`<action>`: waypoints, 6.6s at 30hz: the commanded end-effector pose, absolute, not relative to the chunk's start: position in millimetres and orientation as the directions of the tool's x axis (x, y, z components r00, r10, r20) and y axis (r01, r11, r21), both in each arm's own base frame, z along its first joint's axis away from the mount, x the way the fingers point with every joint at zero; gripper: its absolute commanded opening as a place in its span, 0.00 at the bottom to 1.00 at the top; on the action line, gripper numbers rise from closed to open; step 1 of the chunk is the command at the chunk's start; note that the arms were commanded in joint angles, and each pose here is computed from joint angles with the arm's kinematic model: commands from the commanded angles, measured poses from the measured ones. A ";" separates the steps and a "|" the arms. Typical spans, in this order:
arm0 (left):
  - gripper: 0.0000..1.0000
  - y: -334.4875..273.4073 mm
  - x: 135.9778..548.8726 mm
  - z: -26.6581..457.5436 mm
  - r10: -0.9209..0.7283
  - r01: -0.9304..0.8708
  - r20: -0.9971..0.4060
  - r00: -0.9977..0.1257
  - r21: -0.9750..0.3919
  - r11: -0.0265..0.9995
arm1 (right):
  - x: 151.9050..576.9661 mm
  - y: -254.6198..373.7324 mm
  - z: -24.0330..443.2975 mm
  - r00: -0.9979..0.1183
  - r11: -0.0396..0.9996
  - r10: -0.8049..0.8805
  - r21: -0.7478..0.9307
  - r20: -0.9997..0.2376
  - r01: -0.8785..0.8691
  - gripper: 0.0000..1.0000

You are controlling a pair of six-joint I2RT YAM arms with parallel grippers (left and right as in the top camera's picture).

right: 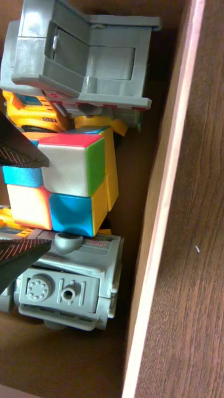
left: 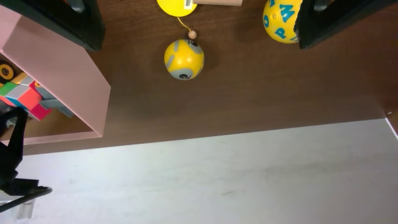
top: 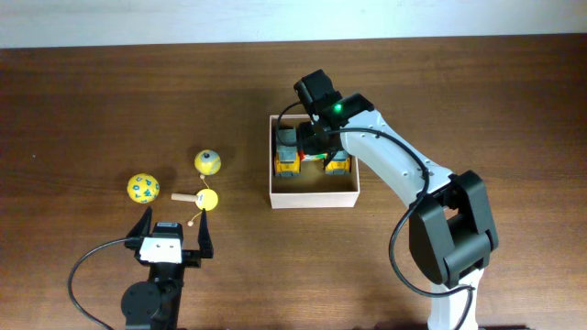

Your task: Pack container

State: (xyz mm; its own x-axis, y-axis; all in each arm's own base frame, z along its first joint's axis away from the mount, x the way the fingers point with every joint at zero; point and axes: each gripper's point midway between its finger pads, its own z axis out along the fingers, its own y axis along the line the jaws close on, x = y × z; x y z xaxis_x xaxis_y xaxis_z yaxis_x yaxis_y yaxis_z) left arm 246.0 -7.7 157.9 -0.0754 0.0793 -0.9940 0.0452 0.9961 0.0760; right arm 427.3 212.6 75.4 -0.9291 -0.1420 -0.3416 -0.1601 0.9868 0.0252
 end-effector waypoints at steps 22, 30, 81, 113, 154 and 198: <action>0.99 -8.1 245.8 156.8 0.084 0.046 -0.994 -0.073 0.081 0.996 | 430.0 230.9 90.5 -0.906 0.970 -0.221 0.013 -0.361 -0.242 0.35; 0.99 -8.1 245.8 156.8 0.084 0.046 -0.994 -0.073 0.081 0.996 | 431.9 232.0 93.6 -0.904 0.970 -0.220 0.016 -0.368 -0.242 0.37; 0.99 -8.1 245.8 156.8 0.084 0.046 -0.994 -0.073 0.081 0.996 | 454.1 205.0 86.0 -0.922 0.978 -0.208 -0.061 -0.326 -0.200 0.37; 0.99 -8.1 245.8 156.8 0.084 0.046 -0.994 -0.073 0.081 0.996 | 436.6 222.3 83.5 -0.925 0.968 -0.247 -0.041 -0.288 -0.246 0.38; 0.99 -8.1 245.8 156.8 0.084 0.046 -0.994 -0.073 0.081 0.996 | 442.7 240.8 65.9 -0.917 0.959 -0.267 0.013 -0.295 -0.283 0.38; 0.99 -8.1 245.8 156.8 0.084 0.046 -0.994 -0.073 0.081 0.996 | 442.1 265.4 86.4 -0.865 0.916 -0.375 0.013 -0.332 -0.402 0.42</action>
State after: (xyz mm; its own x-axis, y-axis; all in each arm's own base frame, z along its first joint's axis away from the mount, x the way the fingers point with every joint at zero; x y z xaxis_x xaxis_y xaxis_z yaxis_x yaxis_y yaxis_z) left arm 246.0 -7.7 157.9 -0.0754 0.0793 -0.9940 0.0452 0.9961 0.0760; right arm 443.6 254.4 89.0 -0.8757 -0.3510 -0.3315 -0.3745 0.9272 0.0075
